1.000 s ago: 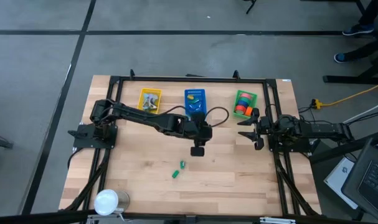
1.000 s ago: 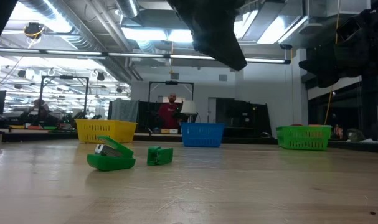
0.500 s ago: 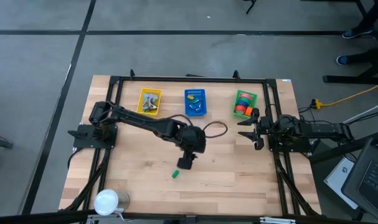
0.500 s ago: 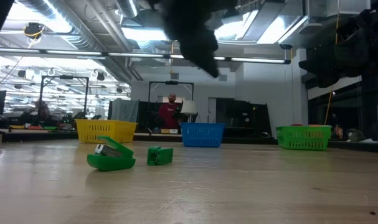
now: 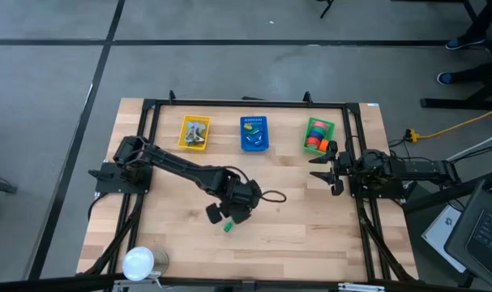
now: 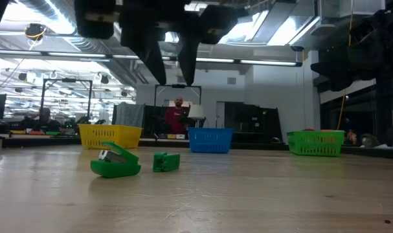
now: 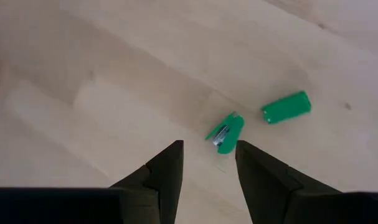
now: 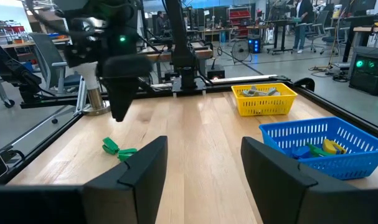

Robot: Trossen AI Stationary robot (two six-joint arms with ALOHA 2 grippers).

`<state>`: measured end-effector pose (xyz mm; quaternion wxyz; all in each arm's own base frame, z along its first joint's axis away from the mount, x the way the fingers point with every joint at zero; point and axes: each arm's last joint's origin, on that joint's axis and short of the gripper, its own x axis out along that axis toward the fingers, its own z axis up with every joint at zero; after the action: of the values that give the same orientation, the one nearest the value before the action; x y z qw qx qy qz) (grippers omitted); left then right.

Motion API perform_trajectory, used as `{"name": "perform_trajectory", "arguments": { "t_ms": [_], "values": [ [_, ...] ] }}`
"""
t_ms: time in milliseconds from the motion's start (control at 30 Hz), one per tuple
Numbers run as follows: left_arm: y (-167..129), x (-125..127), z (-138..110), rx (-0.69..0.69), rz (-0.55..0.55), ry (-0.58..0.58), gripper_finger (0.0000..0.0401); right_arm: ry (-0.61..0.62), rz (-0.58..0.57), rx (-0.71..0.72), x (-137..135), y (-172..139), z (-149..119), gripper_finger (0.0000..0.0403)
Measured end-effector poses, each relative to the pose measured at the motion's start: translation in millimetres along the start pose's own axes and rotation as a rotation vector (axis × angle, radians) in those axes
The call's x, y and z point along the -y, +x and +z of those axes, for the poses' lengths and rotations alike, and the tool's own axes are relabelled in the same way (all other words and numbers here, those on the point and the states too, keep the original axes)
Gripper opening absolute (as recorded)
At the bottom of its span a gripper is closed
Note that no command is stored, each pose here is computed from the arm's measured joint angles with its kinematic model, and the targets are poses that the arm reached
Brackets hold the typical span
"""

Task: Pick and place Stapler, Stapler remover, tape
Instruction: Put the green stapler into the blue basket

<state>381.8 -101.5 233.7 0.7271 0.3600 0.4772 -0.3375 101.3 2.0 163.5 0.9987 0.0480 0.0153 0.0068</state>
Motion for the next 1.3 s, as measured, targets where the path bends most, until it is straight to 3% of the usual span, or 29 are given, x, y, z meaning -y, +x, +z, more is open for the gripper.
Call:
{"name": "perform_trajectory", "arguments": {
  "t_ms": [233,500,833,1300],
  "values": [
    [10.6,7.8,7.6,-0.010,-0.020,0.286,0.0143,0.000,0.000,0.000,0.0,0.0,0.0,0.0210],
    [34.4,9.4,5.1,-0.066,-0.067,0.443,0.0143,0.000,0.000,0.000,0.0,0.0,0.0,0.0210],
    [58.6,-2.3,-7.6,-0.091,-0.096,0.447,0.0149,0.000,0.000,0.000,0.0,0.0,0.0,0.0211],
    [68.2,-2.7,-8.3,-0.095,-0.107,0.405,0.0229,0.000,0.000,0.000,0.0,0.0,-0.1,0.0211]
  ]
}}
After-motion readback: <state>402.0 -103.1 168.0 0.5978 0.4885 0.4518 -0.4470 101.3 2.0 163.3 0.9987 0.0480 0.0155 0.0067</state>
